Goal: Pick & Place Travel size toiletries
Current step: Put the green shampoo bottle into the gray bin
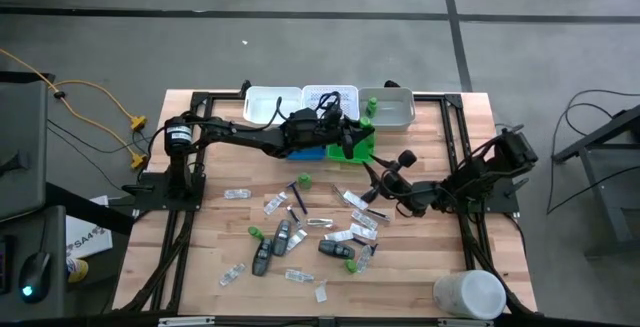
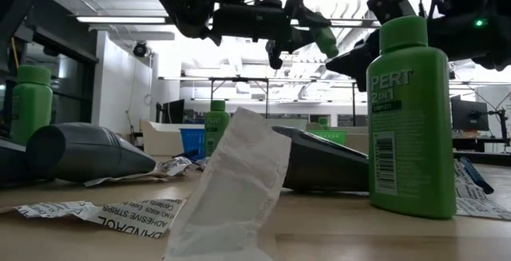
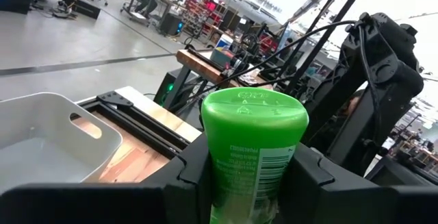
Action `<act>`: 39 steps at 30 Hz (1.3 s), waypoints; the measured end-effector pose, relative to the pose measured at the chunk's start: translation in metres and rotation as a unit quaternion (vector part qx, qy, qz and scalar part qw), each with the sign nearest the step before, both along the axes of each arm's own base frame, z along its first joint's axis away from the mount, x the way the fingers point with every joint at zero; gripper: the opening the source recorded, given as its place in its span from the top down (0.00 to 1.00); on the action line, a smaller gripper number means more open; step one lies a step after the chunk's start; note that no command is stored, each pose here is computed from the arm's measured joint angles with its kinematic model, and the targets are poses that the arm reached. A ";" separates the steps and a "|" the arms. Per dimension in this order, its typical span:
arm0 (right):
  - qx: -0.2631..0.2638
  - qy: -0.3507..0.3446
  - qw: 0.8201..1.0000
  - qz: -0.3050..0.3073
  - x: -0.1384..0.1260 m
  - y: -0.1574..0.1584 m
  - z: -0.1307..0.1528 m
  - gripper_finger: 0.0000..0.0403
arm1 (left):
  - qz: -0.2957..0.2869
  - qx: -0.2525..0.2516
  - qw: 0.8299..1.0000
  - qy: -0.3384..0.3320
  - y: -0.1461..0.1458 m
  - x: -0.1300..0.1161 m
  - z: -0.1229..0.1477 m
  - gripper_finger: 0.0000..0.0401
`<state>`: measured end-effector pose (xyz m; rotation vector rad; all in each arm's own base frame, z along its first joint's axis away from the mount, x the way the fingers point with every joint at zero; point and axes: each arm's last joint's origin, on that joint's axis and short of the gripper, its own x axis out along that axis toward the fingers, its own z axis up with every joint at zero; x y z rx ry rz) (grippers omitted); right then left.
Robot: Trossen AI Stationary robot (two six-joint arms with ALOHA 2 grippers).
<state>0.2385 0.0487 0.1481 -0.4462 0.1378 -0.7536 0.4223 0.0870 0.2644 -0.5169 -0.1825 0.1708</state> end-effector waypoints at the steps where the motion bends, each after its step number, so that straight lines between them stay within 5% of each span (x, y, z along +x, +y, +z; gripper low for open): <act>1: 0.000 0.000 1.000 0.003 0.000 0.000 0.000 0.75 | 0.000 0.000 1.000 0.000 0.000 0.000 0.000 0.73; 6: 0.002 0.007 1.000 0.016 0.001 0.000 -0.002 0.79 | 0.000 0.000 1.000 0.000 0.000 0.000 0.000 0.73; 13: -0.010 0.023 0.999 -0.043 -0.001 -0.004 -0.003 0.76 | -0.002 -0.011 1.000 -0.001 0.007 -0.002 0.000 0.73; 29: 0.019 -0.003 0.997 -0.072 0.002 -0.021 -0.004 0.41 | -0.034 -0.089 0.995 -0.033 0.029 0.009 -0.037 0.73; 39: 0.028 -0.033 0.996 -0.081 0.003 -0.026 0.001 0.46 | -0.029 -0.086 0.995 -0.045 0.029 0.008 -0.034 0.73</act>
